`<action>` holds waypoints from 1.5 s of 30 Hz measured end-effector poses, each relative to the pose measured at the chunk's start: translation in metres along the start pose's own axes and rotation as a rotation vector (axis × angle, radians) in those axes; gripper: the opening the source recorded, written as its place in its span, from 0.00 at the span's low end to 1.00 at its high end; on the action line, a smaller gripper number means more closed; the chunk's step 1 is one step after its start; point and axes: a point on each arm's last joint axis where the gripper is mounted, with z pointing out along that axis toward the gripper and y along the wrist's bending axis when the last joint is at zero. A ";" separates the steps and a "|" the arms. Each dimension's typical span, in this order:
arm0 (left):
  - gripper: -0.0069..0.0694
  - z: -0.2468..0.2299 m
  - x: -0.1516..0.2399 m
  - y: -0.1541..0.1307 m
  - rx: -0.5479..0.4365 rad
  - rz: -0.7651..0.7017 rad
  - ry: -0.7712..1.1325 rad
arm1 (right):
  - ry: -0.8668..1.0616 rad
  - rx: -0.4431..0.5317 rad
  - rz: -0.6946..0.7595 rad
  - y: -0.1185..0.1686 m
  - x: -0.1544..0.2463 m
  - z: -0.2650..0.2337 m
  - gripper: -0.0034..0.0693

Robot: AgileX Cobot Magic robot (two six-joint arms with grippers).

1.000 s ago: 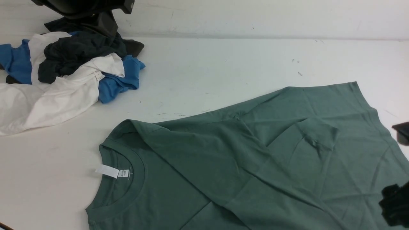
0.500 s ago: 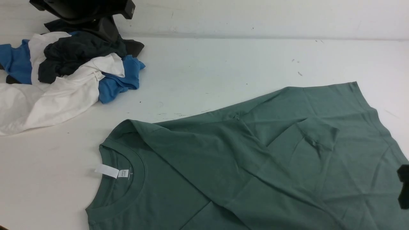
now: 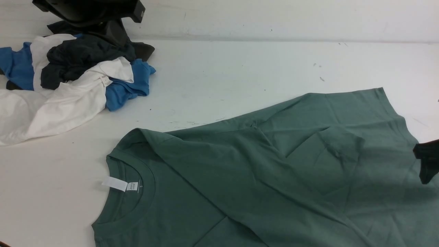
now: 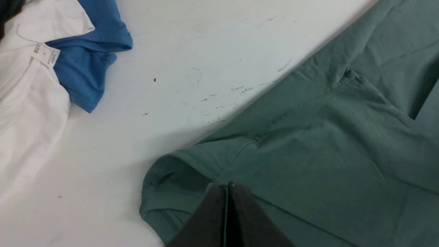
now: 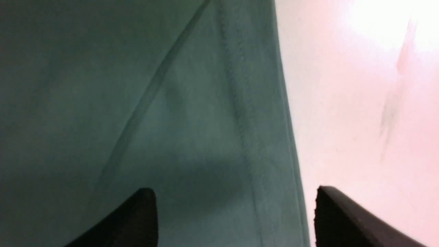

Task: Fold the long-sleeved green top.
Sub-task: Use the right arm to clamp the right edge of the fabric, then use the right arm to drag the right edge of the fabric to the left and folds it over the left edge

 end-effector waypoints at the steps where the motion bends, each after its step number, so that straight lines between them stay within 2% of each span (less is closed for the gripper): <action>1: 0.08 0.000 0.000 0.000 0.000 0.000 0.000 | 0.001 0.000 0.000 0.000 -0.001 0.001 0.85; 8: 0.08 0.000 0.000 0.000 0.000 0.008 0.000 | 0.054 -0.020 -0.076 0.001 -0.017 0.026 0.86; 12: 0.08 0.000 0.000 0.000 0.000 0.009 0.000 | 0.057 -0.054 -0.154 0.003 -0.019 0.029 0.79; 14: 0.08 0.000 0.000 0.000 0.000 0.011 0.000 | 0.055 -0.093 -0.184 0.006 -0.019 0.029 0.70; 15: 0.08 0.000 0.000 0.000 0.000 0.011 0.000 | 0.055 -0.097 -0.186 0.007 -0.019 0.030 0.70; 17: 0.08 0.000 0.000 0.000 0.000 0.012 0.000 | 0.048 -0.128 -0.217 0.009 -0.020 0.029 0.54; 18: 0.08 0.000 0.000 0.000 0.000 0.012 0.000 | 0.048 -0.130 -0.218 0.010 -0.020 0.029 0.53; 19: 0.08 0.000 0.000 0.000 0.000 0.012 0.000 | 0.043 -0.157 -0.221 0.012 -0.021 0.028 0.36; 23: 0.08 0.000 0.000 0.000 -0.001 0.013 0.001 | 0.074 -0.204 -0.209 0.015 -0.022 0.025 0.09; 26: 0.08 0.000 0.000 0.002 -0.010 0.013 0.001 | 0.071 -0.185 -0.206 0.012 -0.027 0.019 0.06; 27: 0.08 0.000 0.000 0.006 -0.019 0.008 0.001 | 0.056 -0.126 -0.209 0.004 -0.030 0.010 0.05; 28: 0.08 -0.001 0.000 0.007 -0.020 0.007 0.001 | 0.050 -0.107 -0.208 0.002 -0.031 0.007 0.05; 29: 0.08 -0.002 0.001 0.014 -0.034 -0.011 -0.001 | 0.017 -0.026 -0.183 -0.012 -0.034 -0.010 0.05; 31: 0.08 -0.003 0.001 0.021 -0.045 -0.027 -0.003 | -0.005 0.025 -0.161 -0.022 -0.035 -0.021 0.05; 32: 0.08 -0.005 0.002 0.033 -0.060 -0.056 -0.006 | -0.044 0.104 -0.117 -0.040 -0.033 -0.038 0.05; 35: 0.09 -0.008 0.004 0.051 -0.074 -0.104 -0.014 | -0.092 0.165 -0.036 -0.066 -0.027 -0.062 0.05; 38: 0.09 -0.012 0.006 0.065 -0.071 -0.142 -0.024 | -0.145 0.165 0.039 -0.081 -0.021 -0.083 0.05; 40: 0.09 -0.013 0.007 0.070 -0.067 -0.159 -0.029 | -0.193 0.135 0.069 -0.081 -0.019 -0.099 0.05; 45: 0.09 -0.015 0.008 0.078 -0.073 -0.165 -0.033 | -0.335 -0.005 0.101 -0.042 -0.017 -0.142 0.05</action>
